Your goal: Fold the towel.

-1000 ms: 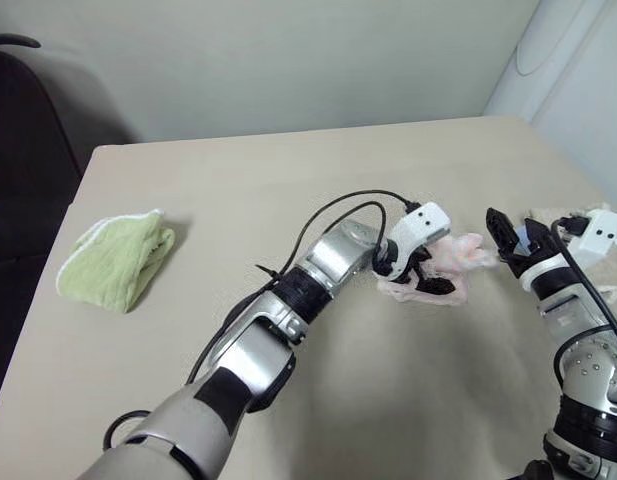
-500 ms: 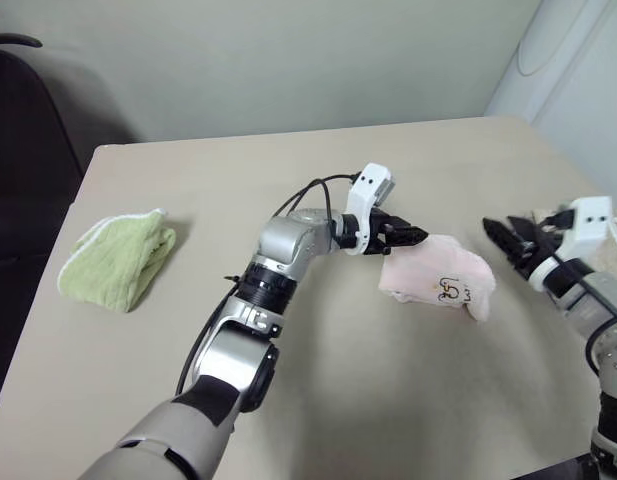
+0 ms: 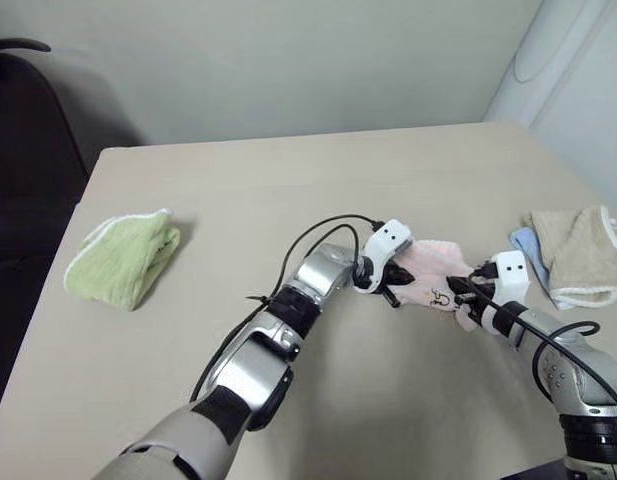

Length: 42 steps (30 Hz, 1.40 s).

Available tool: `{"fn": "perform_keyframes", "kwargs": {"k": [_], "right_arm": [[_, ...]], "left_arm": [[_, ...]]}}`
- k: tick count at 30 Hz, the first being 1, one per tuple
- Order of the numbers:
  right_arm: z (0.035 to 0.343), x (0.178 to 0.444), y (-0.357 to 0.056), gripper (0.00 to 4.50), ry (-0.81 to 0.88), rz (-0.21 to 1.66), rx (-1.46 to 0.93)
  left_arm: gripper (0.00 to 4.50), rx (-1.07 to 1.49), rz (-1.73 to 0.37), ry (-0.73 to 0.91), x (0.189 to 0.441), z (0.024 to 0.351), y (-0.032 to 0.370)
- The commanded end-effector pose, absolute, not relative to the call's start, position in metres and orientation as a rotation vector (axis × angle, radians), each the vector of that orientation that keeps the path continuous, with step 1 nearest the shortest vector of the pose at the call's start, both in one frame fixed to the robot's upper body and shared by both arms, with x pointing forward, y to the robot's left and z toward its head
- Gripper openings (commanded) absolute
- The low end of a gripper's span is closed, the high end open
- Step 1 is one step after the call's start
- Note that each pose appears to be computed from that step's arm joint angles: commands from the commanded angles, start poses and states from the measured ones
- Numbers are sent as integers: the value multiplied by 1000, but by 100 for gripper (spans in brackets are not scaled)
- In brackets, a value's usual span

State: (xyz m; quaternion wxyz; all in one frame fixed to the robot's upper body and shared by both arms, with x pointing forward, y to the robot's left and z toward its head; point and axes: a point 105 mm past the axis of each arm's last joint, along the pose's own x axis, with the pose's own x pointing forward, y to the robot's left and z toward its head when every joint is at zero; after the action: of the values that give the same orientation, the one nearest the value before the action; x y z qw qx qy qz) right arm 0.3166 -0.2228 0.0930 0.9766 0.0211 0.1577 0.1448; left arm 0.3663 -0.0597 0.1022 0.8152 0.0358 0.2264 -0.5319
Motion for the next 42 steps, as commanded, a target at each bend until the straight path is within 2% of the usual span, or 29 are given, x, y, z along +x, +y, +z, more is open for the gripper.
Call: {"fn": "perform_keyframes", "kwargs": {"k": [1, 3, 6, 8, 11, 15, 16, 17, 29, 30, 33, 40, 42], "right_arm": [[129, 314, -226, 36, 176, 317, 37], [146, 311, -223, 36, 117, 350, 44], [161, 308, -222, 33, 67, 374, 52], [169, 308, -222, 33, 43, 379, 56], [189, 312, -222, 33, -17, 383, 54], [193, 317, -224, 33, -28, 378, 53], [193, 317, -223, 33, -30, 378, 53], [193, 318, -223, 33, -31, 377, 53], [190, 312, -223, 33, -39, 347, 70], [190, 311, -224, 33, -41, 340, 73], [191, 310, -225, 33, -47, 328, 77], [197, 315, -228, 33, -75, 308, 88], [198, 317, -230, 33, -81, 297, 92]], "left_arm": [[21, -165, -1144, 374, 373, 147, -50], [21, -278, -1135, 342, 377, 165, -37], [79, -380, -1120, 314, 380, 183, -21], [151, -395, -1102, 331, 382, 184, -13], [260, -365, -1074, 443, 385, 167, 0], [416, -330, -1104, 558, 378, 144, -11], [445, -324, -1117, 578, 376, 140, -17], [448, -322, -1131, 593, 375, 136, -22], [448, -246, -1234, 679, 357, 119, -78], [431, -199, -1226, 689, 355, 114, -81], [354, -161, -1207, 696, 355, 107, -83], [91, -226, -1156, 678, 363, 110, -79], [29, -252, -1148, 674, 364, 112, -78]]}}
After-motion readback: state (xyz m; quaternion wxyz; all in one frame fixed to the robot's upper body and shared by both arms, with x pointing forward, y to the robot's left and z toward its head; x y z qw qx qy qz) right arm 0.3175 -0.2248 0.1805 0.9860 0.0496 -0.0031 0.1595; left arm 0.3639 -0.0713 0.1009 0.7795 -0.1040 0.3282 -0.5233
